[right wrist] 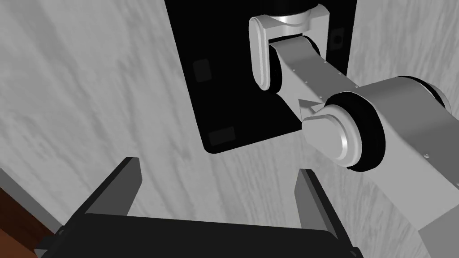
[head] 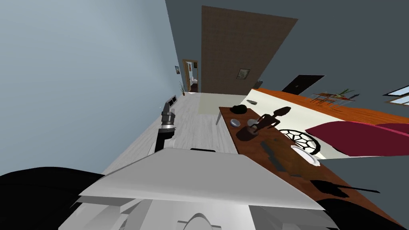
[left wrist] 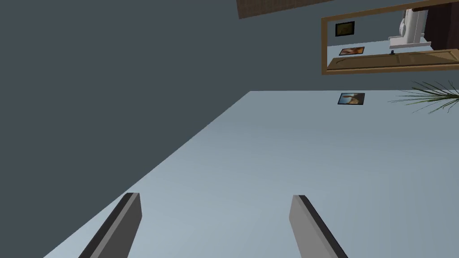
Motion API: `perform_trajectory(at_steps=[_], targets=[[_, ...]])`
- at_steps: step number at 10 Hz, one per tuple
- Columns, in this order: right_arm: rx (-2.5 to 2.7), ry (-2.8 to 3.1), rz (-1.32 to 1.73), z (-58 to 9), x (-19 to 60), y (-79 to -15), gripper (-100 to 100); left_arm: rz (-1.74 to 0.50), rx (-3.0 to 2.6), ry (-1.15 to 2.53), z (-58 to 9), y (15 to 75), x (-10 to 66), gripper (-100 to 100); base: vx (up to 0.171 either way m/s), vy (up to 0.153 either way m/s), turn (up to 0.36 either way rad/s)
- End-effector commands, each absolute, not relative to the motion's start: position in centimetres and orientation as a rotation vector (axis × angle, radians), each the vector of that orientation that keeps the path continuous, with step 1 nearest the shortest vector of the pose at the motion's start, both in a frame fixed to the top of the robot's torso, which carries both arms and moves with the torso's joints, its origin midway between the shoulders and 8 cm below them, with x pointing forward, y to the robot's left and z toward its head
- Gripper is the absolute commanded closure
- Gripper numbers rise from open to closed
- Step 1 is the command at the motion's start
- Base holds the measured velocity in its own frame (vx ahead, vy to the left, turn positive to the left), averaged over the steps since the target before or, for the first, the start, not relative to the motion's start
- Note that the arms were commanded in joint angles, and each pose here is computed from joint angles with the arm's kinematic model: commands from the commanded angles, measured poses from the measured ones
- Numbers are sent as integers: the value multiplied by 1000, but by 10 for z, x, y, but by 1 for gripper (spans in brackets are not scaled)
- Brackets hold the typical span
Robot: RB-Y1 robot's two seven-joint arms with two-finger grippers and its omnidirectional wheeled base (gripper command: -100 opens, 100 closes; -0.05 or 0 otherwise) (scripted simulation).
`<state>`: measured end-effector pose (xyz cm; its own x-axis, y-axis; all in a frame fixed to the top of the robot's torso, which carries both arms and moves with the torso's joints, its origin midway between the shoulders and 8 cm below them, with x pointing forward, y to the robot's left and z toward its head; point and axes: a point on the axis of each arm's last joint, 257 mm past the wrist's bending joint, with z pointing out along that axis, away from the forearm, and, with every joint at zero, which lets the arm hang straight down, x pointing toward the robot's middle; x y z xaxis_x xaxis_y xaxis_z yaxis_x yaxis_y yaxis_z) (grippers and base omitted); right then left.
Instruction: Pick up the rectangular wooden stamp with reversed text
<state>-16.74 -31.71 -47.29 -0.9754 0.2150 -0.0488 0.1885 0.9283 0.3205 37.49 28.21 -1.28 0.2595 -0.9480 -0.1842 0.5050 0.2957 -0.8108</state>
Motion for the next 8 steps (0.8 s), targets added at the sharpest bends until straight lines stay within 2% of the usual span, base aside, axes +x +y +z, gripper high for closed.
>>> perform_trajectory(at_steps=[1,5,8], targets=[[310,3073,372,-474,-194,-347,-100,-1103,-704,764,-13,282,375,0,-46,-166,433],[318,3149,123,-478,-222,-417,-100,-1102,-705,765,-13,282,375,0,-33,-150,336],[346,3113,2,-487,-204,-451,-100,-1102,-705,765,-13,282,375,0,64,-81,299]])
